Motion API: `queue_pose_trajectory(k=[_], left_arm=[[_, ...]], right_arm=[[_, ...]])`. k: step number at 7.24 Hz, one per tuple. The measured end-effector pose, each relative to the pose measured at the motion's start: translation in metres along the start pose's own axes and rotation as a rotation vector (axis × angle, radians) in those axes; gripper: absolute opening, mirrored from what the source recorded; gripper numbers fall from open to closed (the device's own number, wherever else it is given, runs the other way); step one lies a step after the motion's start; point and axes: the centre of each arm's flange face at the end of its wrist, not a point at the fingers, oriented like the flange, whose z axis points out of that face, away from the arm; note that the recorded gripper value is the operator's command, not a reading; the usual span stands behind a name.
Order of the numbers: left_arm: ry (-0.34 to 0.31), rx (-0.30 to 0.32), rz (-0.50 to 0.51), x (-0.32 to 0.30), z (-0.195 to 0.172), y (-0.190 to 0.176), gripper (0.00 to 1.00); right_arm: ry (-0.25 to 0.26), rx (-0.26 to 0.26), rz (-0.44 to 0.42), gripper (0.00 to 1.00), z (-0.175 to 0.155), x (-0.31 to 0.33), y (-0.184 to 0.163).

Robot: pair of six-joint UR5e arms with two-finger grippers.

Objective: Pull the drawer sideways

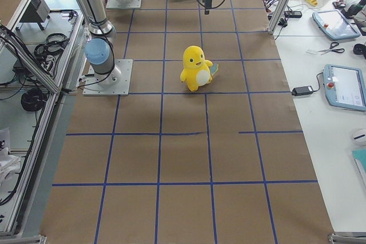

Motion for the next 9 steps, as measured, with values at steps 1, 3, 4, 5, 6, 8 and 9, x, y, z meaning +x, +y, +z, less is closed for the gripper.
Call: queue_pose_trajectory(k=[1,3,4,5,6,8,9], left_arm=[[0.085,0.042,-0.026,-0.011,-0.020,0.020,1.00],[0.270,0.082,-0.056,-0.044,-0.033,0.038,1.00],[0.353,0.094,-0.085,-0.063,-0.032,0.038,1.00],[0.425,0.107,-0.116,-0.075,-0.032,0.037,1.00],[0.454,0.118,-0.129,-0.082,-0.032,0.036,1.00],[0.456,0.125,-0.134,-0.087,-0.031,0.038,1.00],[0.454,0.127,-0.132,-0.088,-0.031,0.041,1.00]], right_arm=[[0.000,0.000,0.000,1.00,0.000,0.000,0.000],[0.000,0.000,0.000,1.00,0.000,0.000,0.000],[0.000,0.000,-0.001,1.00,0.000,0.000,0.000],[0.000,0.000,0.000,1.00,0.000,0.000,0.000],[0.000,0.000,0.000,1.00,0.000,0.000,0.000],[0.000,0.000,0.000,1.00,0.000,0.000,0.000],[0.000,0.000,0.000,1.00,0.000,0.000,0.000]])
